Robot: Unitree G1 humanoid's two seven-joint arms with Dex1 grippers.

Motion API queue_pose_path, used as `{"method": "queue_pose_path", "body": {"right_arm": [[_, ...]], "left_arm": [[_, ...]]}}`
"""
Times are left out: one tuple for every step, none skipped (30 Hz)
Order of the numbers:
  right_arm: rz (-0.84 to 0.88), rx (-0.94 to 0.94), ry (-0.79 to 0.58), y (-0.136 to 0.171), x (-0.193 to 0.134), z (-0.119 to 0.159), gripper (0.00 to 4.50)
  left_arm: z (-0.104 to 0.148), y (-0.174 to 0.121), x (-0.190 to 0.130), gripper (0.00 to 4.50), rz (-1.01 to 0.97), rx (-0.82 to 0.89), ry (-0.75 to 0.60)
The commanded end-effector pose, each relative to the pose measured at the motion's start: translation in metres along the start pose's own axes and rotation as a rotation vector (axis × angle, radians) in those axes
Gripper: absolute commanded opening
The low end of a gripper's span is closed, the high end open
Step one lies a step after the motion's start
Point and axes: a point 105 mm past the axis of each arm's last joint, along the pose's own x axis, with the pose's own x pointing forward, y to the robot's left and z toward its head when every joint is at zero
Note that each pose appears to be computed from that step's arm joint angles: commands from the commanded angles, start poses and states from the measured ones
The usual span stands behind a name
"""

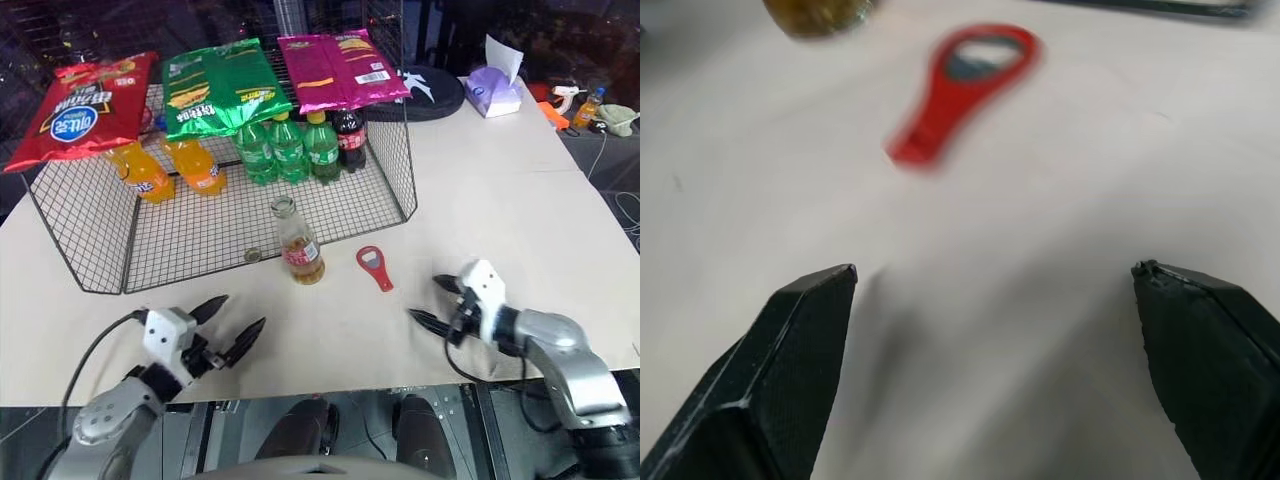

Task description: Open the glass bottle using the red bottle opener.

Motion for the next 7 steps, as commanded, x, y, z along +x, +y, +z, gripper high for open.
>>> {"method": "queue_pose_path", "body": {"right_arm": [[0.036, -0.072, -0.100, 0.002, -0.023, 0.005, 4.47], [0.030, -0.078, -0.115, 0.000, -0.028, 0.003, 4.47], [0.024, -0.075, -0.130, -0.001, -0.032, 0.002, 4.47], [0.021, -0.073, -0.141, -0.002, -0.034, 0.001, 4.47], [0.025, -0.068, -0.142, -0.003, -0.035, -0.001, 4.47], [0.029, -0.065, -0.138, -0.004, -0.036, -0.003, 4.47], [0.024, -0.066, -0.138, -0.008, -0.037, -0.004, 4.47]], "left_arm": [[0.007, 0.001, -0.013, 4.50, -0.015, 0.058, -0.005], [0.005, 0.003, -0.017, 4.50, -0.019, 0.063, 0.005], [0.004, 0.004, -0.019, 4.50, -0.021, 0.066, 0.011], [0.004, 0.004, -0.021, 4.50, -0.022, 0.067, 0.015], [0.004, 0.005, -0.021, 4.50, -0.023, 0.070, 0.016], [0.004, 0.006, -0.021, 4.50, -0.021, 0.081, 0.016], [0.005, 0.006, -0.021, 4.50, -0.021, 0.080, 0.007]]}}
